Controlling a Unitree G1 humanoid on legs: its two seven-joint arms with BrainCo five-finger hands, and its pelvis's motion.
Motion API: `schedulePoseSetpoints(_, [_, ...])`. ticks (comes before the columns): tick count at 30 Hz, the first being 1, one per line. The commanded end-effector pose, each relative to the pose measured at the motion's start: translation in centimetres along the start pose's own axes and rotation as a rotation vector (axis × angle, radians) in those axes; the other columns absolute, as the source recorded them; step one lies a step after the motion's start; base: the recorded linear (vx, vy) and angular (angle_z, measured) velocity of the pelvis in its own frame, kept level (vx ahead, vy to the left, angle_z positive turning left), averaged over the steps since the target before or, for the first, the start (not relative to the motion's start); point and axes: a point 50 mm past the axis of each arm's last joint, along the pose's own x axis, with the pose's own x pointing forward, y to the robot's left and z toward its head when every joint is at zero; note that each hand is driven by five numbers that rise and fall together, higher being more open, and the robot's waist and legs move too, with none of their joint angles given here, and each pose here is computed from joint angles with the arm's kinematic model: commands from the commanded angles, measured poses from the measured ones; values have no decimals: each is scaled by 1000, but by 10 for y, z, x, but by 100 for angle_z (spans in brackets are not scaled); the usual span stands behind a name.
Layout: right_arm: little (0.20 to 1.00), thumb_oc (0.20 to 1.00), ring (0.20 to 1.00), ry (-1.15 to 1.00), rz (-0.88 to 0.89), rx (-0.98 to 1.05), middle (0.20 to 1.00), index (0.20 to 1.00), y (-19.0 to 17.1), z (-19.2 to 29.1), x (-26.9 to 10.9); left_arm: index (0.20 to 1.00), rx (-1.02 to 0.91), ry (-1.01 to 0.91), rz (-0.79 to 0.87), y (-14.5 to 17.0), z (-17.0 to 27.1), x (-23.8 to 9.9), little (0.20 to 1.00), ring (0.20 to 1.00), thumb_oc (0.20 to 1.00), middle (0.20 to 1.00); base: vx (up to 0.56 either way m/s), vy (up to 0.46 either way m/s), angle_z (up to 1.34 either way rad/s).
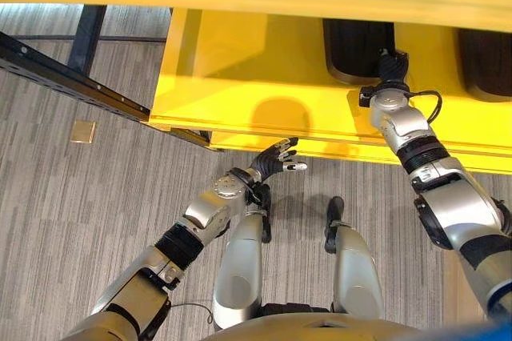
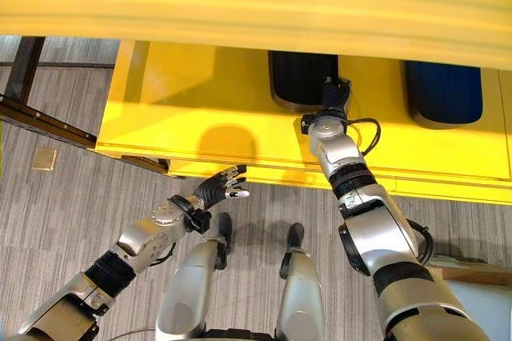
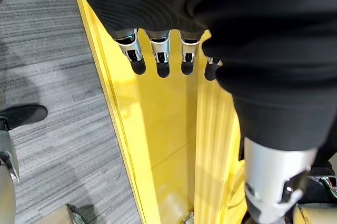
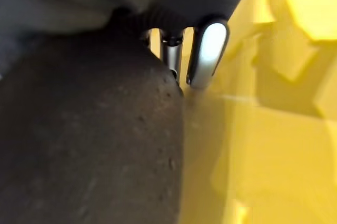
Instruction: Move parts from the plastic box to the shelf.
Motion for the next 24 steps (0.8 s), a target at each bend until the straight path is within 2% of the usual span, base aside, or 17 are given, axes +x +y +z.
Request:
schedulePoseSetpoints(1, [200, 200, 200, 242, 26, -57, 200, 200, 7, -70, -17, 1000, -53, -120, -49, -18, 17, 2, 1000, 1000, 1000, 1000, 10, 52, -3])
schedulePoseSetpoints(5, [200, 200, 200, 249, 30, -73, 200, 200, 12, -74, -23, 1000, -63, -124, -41, -20, 16, 3, 1000, 1000, 1000, 1000, 9, 44, -4])
schedulePoseSetpoints(6, [272, 272, 272, 254, 32, -76, 272, 272, 12, -75, -24, 1000, -64, -124, -40, -20, 16, 3, 1000, 1000, 1000, 1000, 8, 29, -9])
schedulePoseSetpoints(7, [1000, 1000, 1000, 260, 39, -80, 1000, 1000, 14, -77, -25, 1000, -65, -123, -39, -20, 15, 4, 1000, 1000, 1000, 1000, 16, 46, -9])
schedulePoseSetpoints(24, [1000, 1000, 1000, 240, -33, 103, 1000, 1000, 12, -72, -29, 1000, -96, -121, -31, -24, 12, 5, 1000, 1000, 1000, 1000, 8, 9, -2])
